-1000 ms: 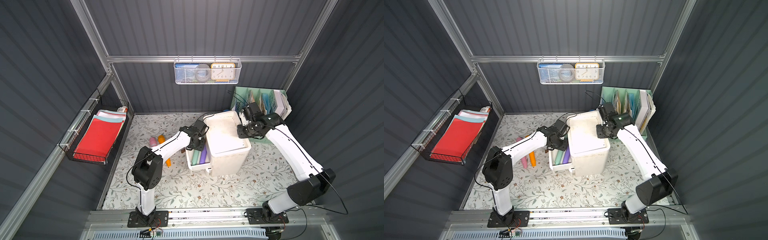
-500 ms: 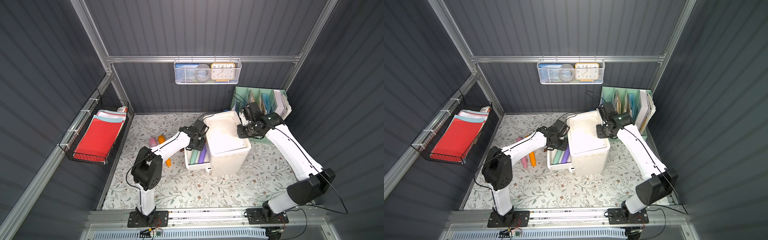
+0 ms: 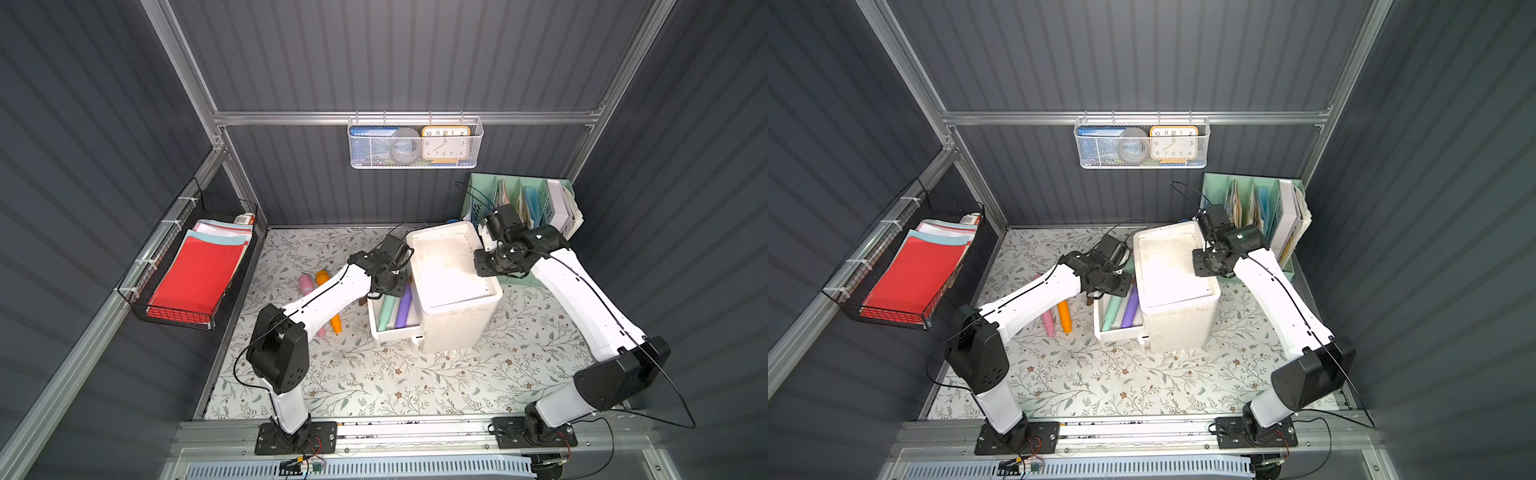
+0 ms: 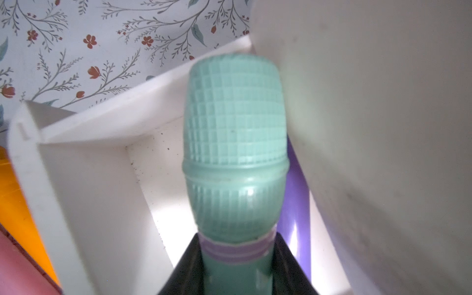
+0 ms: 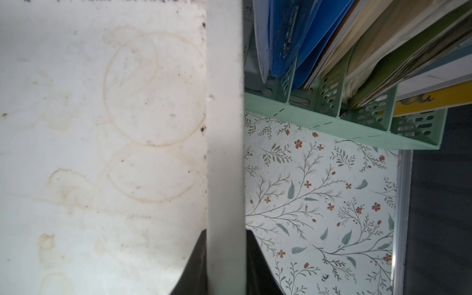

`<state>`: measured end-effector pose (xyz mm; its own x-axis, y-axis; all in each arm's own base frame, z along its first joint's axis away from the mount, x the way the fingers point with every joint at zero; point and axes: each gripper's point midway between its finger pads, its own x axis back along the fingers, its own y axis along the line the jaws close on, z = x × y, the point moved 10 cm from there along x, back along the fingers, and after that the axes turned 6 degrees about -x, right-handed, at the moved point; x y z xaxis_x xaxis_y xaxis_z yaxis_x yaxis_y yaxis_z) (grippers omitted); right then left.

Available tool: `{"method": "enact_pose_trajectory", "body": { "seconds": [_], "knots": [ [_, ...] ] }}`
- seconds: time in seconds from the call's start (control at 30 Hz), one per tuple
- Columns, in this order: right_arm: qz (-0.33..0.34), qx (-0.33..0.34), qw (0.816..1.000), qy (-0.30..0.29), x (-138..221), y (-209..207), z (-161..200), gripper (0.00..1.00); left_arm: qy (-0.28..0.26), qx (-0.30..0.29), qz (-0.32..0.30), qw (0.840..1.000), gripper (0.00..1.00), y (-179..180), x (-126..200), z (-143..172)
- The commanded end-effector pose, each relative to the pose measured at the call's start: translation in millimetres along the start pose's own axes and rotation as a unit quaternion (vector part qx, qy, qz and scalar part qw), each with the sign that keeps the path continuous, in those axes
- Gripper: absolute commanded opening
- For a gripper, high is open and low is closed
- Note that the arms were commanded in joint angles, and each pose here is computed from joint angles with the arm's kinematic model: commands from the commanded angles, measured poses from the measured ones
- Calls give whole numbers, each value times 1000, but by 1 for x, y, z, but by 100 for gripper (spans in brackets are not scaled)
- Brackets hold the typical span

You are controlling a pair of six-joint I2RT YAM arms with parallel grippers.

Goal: Take the microphone out of the drawer
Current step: Pick up the microphone from the drawer.

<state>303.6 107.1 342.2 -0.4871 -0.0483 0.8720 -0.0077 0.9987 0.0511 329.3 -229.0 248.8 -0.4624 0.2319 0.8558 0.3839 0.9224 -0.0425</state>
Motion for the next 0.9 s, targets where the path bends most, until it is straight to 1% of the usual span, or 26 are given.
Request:
{"method": "enact_pose_trajectory", "body": {
  "seconds": [0.0, 0.27, 0.5, 0.7, 0.87],
  "knots": [
    [9, 3, 996, 93, -41, 5, 16, 0, -8, -8, 23, 1000, 21, -6, 23, 1],
    [10, 5, 996, 92, -40, 4, 15, 0, -45, 5, 18, 999, 21, -1, 52, -2],
    [11, 7, 996, 93, -40, 4, 15, 0, -99, 22, 22, 995, 19, 6, 79, -11],
    [14, 9, 995, 94, -40, 4, 16, 0, -137, 39, 18, 990, 19, 21, 102, -16],
    [15, 8, 995, 96, -42, 3, 17, 0, -163, 66, 3, 984, 19, 46, 116, -14]
  ]
}}
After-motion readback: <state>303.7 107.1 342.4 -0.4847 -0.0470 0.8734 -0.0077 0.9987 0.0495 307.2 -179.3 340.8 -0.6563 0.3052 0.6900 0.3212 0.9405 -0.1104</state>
